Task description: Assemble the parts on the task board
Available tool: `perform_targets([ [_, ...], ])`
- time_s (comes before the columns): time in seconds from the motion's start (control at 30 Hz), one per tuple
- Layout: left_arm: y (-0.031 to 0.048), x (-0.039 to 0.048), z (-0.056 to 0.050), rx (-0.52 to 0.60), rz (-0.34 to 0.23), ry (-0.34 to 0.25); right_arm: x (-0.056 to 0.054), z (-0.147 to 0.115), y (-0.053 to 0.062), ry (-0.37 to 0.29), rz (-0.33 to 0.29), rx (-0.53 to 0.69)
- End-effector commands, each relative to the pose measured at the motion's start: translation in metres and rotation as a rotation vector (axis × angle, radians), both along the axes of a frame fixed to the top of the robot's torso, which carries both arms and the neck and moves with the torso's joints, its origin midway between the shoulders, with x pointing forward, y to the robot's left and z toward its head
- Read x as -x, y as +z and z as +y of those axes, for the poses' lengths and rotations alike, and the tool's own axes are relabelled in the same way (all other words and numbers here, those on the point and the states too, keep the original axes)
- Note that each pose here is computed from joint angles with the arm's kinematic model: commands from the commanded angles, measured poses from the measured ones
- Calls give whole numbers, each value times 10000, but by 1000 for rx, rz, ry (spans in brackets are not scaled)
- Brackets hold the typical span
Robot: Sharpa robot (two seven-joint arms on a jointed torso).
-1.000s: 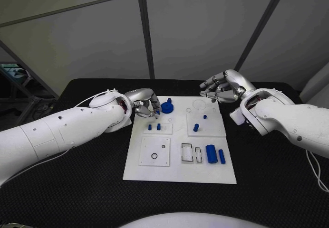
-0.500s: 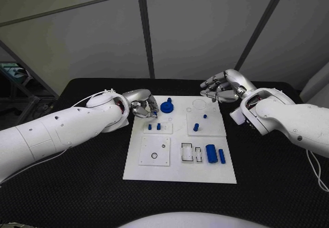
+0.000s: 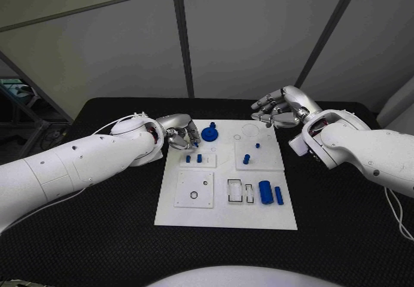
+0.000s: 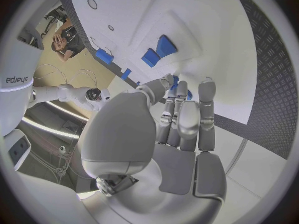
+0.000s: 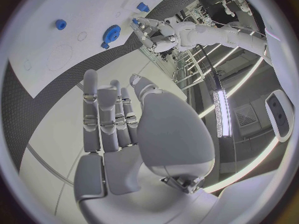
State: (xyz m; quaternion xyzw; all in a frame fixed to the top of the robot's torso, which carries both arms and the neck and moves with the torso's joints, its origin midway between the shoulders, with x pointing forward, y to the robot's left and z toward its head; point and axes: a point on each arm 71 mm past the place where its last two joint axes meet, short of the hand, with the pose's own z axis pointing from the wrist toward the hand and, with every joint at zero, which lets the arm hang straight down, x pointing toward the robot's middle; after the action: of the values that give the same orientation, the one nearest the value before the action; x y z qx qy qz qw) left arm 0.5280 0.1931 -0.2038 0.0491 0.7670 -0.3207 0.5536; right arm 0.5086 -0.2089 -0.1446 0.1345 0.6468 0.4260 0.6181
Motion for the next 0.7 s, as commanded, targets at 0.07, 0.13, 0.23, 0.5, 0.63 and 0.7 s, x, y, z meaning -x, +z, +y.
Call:
perform_targets([
  [0.07,-19,5,-22,-7,24,-11,0,9,14,4,-9,-2],
  [0.13,-25,5,-25,-9,28,-11,0,10,15,5,-9,-2],
  [0.23,-34,6,-29,-12,32,-12,0,9,15,4,-9,-2],
  [0.5,-50,6,-51,-16,40,-15,0,13,14,5,-9,-2],
  [0.63,-56,6,-55,-18,43,-15,0,11,14,5,-9,-2],
  [0.7,-59,5,-53,-20,45,-13,0,10,14,5,-9,-2],
])
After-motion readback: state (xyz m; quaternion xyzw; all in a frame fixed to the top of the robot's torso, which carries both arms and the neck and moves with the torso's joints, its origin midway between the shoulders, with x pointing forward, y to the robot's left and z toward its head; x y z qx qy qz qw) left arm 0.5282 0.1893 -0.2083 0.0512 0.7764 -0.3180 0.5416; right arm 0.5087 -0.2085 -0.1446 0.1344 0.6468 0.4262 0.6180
